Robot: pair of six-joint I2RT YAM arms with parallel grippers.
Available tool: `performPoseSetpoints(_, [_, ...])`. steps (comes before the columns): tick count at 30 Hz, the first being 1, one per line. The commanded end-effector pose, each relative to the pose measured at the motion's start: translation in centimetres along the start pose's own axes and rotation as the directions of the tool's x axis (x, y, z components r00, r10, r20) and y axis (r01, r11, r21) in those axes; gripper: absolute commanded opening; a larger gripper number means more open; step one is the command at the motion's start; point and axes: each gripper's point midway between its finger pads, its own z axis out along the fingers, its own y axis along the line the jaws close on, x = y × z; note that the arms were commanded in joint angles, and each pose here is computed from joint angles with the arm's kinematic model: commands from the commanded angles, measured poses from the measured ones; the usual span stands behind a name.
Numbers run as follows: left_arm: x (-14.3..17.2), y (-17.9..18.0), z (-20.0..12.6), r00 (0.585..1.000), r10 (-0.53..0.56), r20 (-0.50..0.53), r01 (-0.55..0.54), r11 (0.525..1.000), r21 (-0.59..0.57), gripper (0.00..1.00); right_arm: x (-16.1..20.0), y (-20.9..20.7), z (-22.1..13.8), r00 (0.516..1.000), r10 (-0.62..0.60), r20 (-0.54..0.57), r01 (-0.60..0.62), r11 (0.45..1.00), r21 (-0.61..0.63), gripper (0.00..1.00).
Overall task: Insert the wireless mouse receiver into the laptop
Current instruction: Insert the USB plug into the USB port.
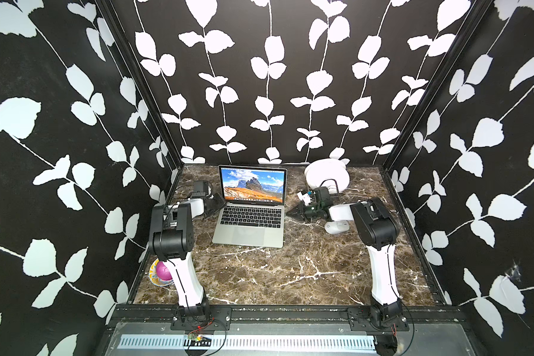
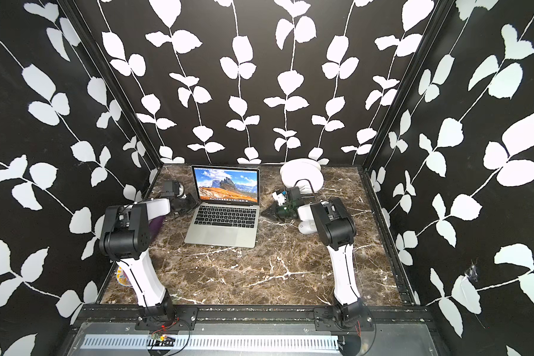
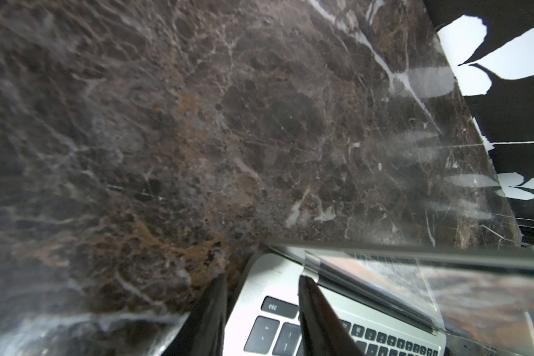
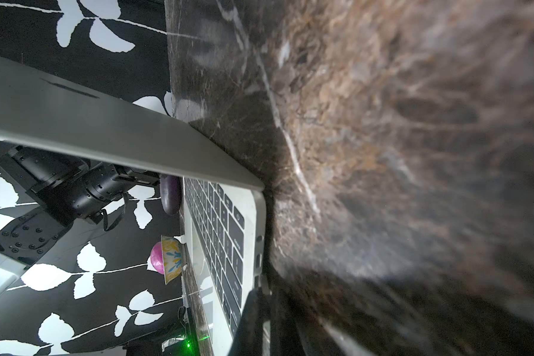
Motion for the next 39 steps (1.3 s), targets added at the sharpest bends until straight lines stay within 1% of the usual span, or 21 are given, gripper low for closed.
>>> performPoseSetpoints(1, [5.1, 1.9, 1.0, 0.982, -0.054, -0.182, 0.043, 0.997, -0.061, 0.41, 3.0, -6.1, 0.5, 0.984, 0.175, -0.032, -0.168, 0.974, 0.151, 0.0])
performPoseSetpoints(9, [5.0, 1.9, 1.0, 0.982, -0.054, -0.184, 0.043, 0.997, -0.061, 0.41, 2.5, -6.3, 0.7, 0.978, 0.209, -0.003, -0.208, 0.974, 0.087, 0.0])
performPoseSetpoints(16, [5.0, 1.9, 1.0, 0.982, -0.054, -0.183, 0.044, 0.997, -0.061, 0.41, 2.8, -5.6, 0.9, 0.983, 0.18, -0.033, -0.178, 0.982, 0.069, 0.0])
performPoseSetpoints(19, [5.0, 1.9, 1.0, 0.981, -0.054, -0.184, 0.043, 0.997, -0.062, 0.41, 3.3, -5.3, 1.5, 0.986, 0.149, -0.071, -0.141, 0.984, 0.106, 0.0])
performPoseSetpoints(22, [5.0, 1.9, 1.0, 0.981, -0.053, -0.184, 0.042, 0.997, -0.06, 0.41, 3.6, -4.7, 2.2, 0.985, 0.134, -0.105, -0.122, 0.986, 0.115, 0.0])
performPoseSetpoints(28, [5.1, 2.0, 1.1, 0.981, -0.053, -0.188, 0.042, 0.997, -0.062, 0.41, 4.2, -5.3, 2.2, 0.983, 0.136, -0.122, -0.113, 0.978, 0.176, 0.0])
performPoseSetpoints(29, [5.1, 1.9, 1.1, 0.981, -0.051, -0.188, 0.041, 0.997, -0.061, 0.41, 3.4, -4.6, 2.2, 0.988, 0.109, -0.113, -0.088, 0.981, 0.176, 0.0])
performPoseSetpoints(31, [5.1, 2.0, 1.2, 0.981, -0.052, -0.189, 0.042, 0.997, -0.06, 0.41, 3.3, -4.5, 2.2, 0.989, 0.1, -0.112, -0.076, 0.977, 0.2, 0.0])
performPoseSetpoints(35, [5.3, 1.9, 1.3, 0.98, -0.053, -0.193, 0.043, 0.997, -0.059, 0.41, 4.1, -3.8, 3.4, 0.985, 0.08, -0.153, -0.046, 0.975, 0.216, 0.0])
performPoseSetpoints(39, [5.1, 2.0, 1.1, 0.98, -0.053, -0.189, 0.043, 0.997, -0.06, 0.41, 4.1, -3.8, 3.6, 0.984, 0.092, -0.151, -0.059, 0.975, 0.215, 0.0])
